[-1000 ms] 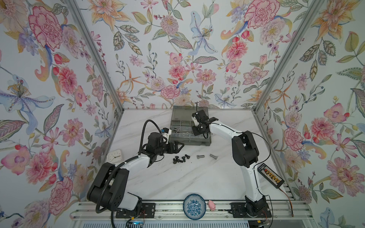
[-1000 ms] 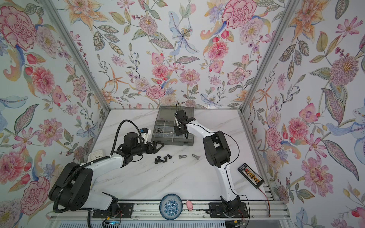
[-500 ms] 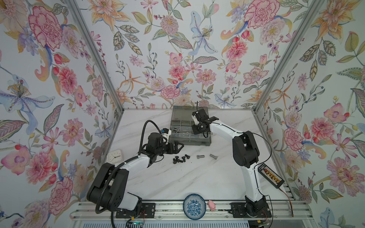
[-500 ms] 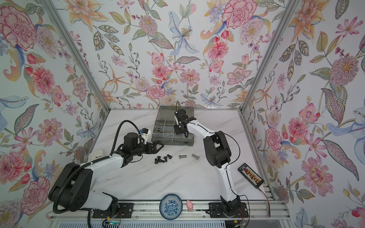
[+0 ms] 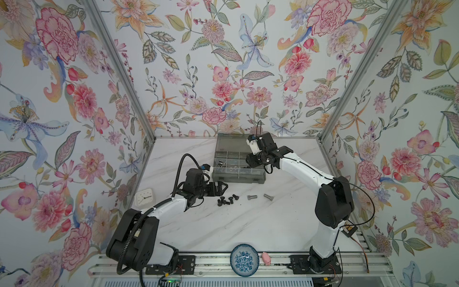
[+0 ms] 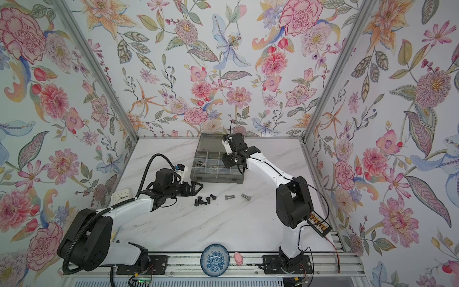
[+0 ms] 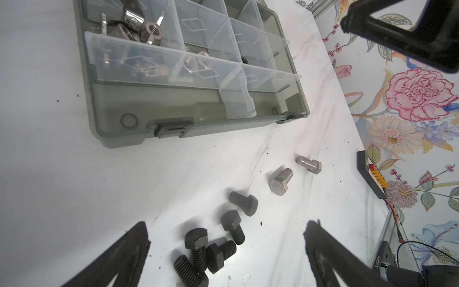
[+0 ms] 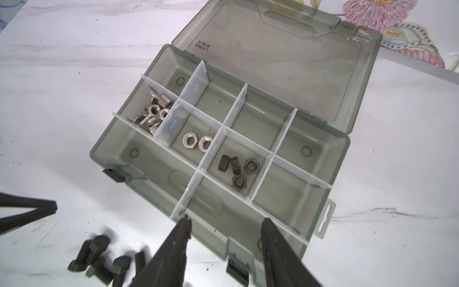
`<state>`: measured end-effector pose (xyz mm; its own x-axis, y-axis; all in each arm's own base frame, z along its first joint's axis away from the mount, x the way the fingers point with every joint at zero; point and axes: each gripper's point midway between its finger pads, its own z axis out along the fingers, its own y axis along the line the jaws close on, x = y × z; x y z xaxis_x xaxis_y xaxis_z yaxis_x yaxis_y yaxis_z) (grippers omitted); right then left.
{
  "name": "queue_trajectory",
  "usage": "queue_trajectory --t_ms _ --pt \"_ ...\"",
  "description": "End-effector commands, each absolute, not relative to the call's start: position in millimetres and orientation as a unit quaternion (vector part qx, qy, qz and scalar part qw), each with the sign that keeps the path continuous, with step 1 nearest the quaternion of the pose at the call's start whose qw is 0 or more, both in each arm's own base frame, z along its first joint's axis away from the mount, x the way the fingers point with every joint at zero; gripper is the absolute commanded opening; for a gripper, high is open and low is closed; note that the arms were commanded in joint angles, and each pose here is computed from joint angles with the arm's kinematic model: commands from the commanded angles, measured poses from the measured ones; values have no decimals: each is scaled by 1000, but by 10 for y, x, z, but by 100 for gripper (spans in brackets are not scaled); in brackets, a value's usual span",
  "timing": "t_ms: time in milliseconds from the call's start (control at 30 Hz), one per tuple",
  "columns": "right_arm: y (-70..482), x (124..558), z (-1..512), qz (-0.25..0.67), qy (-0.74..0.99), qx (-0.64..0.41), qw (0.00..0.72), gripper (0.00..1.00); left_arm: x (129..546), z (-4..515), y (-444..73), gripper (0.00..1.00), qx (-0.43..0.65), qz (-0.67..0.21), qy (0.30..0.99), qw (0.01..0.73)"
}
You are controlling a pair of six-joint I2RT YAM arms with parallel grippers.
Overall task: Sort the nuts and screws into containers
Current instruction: 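Open the right gripper to drop the nut among the black nuts, then move the right gripper back over the cluster of black hex bolts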
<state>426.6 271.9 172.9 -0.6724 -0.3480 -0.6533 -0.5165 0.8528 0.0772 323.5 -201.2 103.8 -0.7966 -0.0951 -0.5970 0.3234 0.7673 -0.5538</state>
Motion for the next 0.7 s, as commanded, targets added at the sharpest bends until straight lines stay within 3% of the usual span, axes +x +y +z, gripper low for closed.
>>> queue_trajectory --t_ms 0,400,667 --pt "2708 4017 1648 141 901 -273 306 51 3212 1032 -1941 99 68 -321 890 316" --pt "2951 3247 1317 152 883 -360 261 54 3259 1044 -2008 99 73 -336 885 315" --pt "3126 2958 1005 160 883 -384 218 55 3262 1023 -2006 99 73 -334 887 312"
